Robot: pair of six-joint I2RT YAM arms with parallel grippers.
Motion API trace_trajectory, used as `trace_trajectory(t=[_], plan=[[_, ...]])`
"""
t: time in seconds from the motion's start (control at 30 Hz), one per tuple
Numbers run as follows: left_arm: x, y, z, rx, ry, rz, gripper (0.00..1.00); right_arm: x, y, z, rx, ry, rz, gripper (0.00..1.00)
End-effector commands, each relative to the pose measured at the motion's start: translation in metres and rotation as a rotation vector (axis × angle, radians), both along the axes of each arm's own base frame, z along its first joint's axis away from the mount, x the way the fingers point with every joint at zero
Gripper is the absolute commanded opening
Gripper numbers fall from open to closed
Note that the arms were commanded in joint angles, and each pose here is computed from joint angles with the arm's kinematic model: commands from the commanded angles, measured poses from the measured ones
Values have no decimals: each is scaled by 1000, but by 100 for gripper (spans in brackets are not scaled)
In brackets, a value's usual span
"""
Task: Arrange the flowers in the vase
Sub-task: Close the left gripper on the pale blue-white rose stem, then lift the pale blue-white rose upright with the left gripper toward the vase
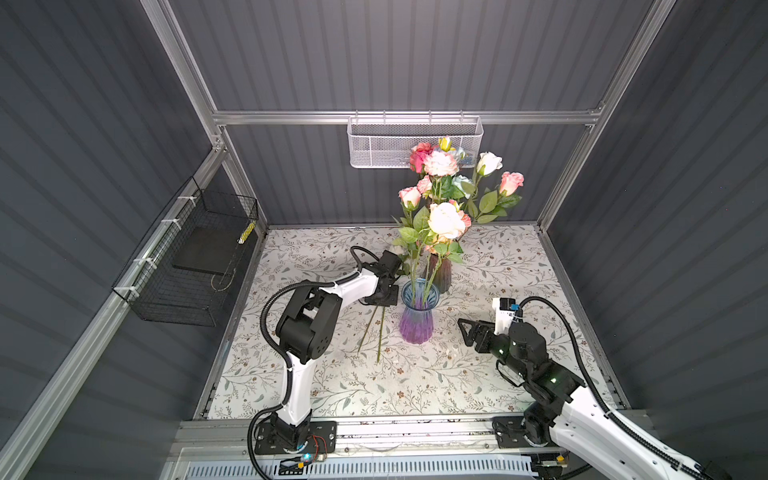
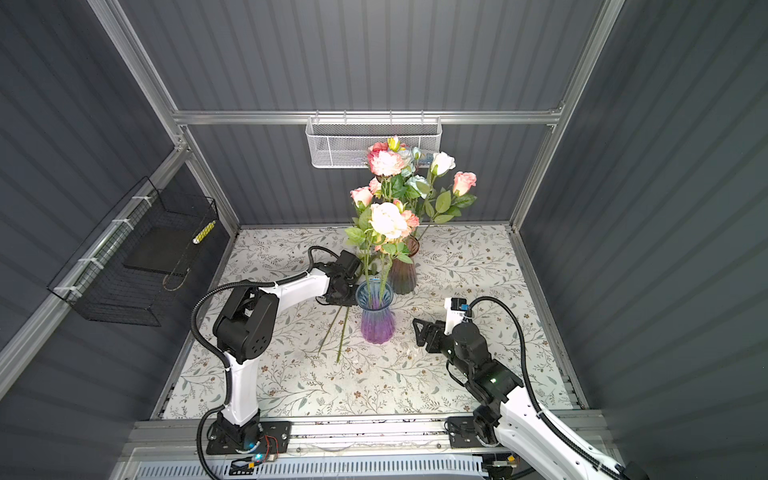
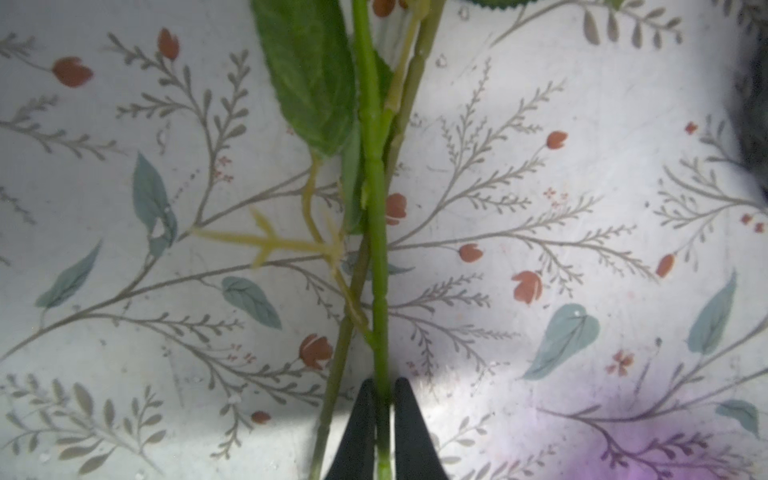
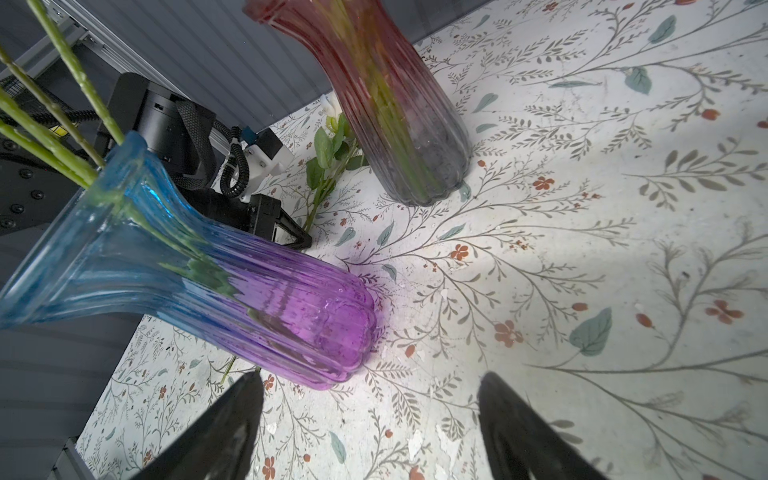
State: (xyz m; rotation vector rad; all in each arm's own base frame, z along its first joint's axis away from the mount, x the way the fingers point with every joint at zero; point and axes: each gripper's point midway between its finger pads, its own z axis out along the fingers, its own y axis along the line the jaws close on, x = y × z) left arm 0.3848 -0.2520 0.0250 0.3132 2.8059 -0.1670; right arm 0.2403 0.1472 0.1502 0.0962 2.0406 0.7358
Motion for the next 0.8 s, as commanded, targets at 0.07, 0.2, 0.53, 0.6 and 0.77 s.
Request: trace_trajectory(t=[0.07,0.2,0.53,0.6,0.77], plan=[[-5,2,-7,30,25,-23,4,2,-2,2,6,-15,-17,83],[-5,2,6,14,3,-21,0,3,-3,2,6,-14,-18,83],[-8,8,63,-65,-111,11,0,3,0,9,8,-22,-7,83],[-8,11,72,-78,-130,23,0,4,0,11,13,-23,-5,83],[-10,26,87,-97,-164,59,0,3,2,16,18,-28,5,83]])
